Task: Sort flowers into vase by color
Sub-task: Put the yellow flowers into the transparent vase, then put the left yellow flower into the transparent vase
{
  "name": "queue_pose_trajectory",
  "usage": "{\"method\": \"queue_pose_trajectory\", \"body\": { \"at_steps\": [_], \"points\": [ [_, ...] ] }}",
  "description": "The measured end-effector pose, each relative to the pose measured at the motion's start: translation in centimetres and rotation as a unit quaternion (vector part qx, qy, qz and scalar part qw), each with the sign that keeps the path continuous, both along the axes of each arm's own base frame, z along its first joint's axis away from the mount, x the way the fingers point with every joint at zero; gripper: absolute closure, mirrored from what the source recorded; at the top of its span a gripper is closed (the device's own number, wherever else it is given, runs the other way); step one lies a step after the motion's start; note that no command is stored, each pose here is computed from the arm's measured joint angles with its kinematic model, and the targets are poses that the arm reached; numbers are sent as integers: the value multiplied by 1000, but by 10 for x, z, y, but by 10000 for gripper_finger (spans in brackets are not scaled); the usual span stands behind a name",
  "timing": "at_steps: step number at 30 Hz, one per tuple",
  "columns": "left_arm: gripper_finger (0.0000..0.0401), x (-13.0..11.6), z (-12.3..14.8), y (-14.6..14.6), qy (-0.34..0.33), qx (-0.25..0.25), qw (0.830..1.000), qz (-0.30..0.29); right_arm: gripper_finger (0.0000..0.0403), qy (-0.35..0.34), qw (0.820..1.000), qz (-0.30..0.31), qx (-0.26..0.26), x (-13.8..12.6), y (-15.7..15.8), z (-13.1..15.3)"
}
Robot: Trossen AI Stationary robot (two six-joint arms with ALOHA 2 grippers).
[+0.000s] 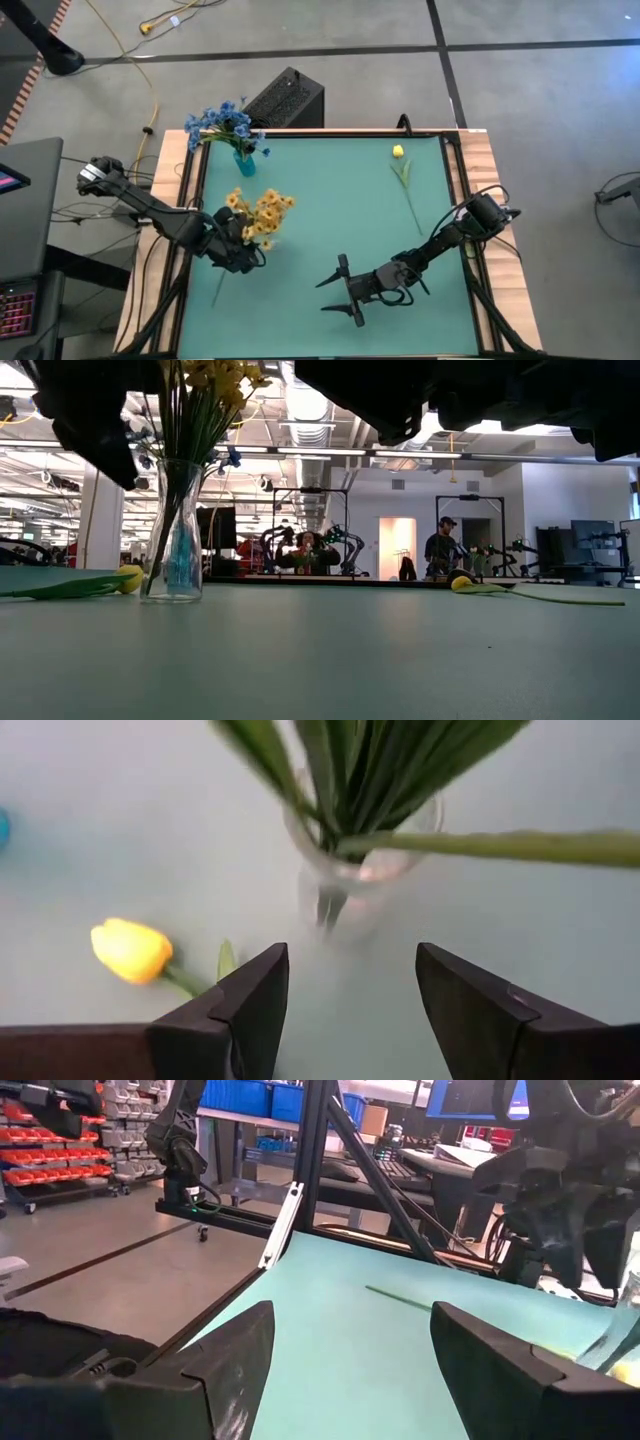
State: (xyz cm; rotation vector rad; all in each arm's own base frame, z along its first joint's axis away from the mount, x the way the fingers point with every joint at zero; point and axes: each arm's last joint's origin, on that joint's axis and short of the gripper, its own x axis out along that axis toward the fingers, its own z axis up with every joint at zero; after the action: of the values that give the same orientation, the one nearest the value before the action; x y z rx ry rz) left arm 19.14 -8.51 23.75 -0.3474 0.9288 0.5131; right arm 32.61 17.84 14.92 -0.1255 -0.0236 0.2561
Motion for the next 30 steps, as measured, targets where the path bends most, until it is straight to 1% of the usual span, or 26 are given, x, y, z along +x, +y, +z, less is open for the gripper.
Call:
{"method": "queue_pose_trajectory", "body": {
  "at_steps": [2, 5, 9, 12, 15, 18, 20, 26, 30],
  "points": [
    [195, -2, -1, 1, 14, -10, 1000, 2, 107, 0, 1000, 0, 0, 0, 0, 0],
    [195, -5, -3, 2, 31, -31, 999, 27, 107, 0, 1000, 0, 0, 0, 0, 0],
    [195, -13, -6, 2, 89, -79, 992, 40, 107, 1, 1000, 0, 0, 0, 0, 0],
    [195, -19, -7, 2, 124, -98, 986, 57, 107, 1, 1000, -1, -1, 0, 0, 0],
    [195, -25, -8, 2, 146, -90, 983, 73, 107, 4, 1000, -1, 5, 0, -1, -1],
    [195, -28, -8, 1, 146, -76, 984, 74, 107, 10, 1000, -3, 13, 1, -2, -1],
    [195, -28, -8, 0, 144, -70, 985, 64, 107, 14, 1000, -3, 12, 1, -2, -2],
    [195, -30, -8, -3, 156, -44, 987, 8, 107, 16, 1000, -3, 10, 1, -2, -3],
    [195, -33, -9, -3, 160, -26, 987, 8, 107, 17, 1000, -3, 9, 1, -2, -3]
  ]
}}
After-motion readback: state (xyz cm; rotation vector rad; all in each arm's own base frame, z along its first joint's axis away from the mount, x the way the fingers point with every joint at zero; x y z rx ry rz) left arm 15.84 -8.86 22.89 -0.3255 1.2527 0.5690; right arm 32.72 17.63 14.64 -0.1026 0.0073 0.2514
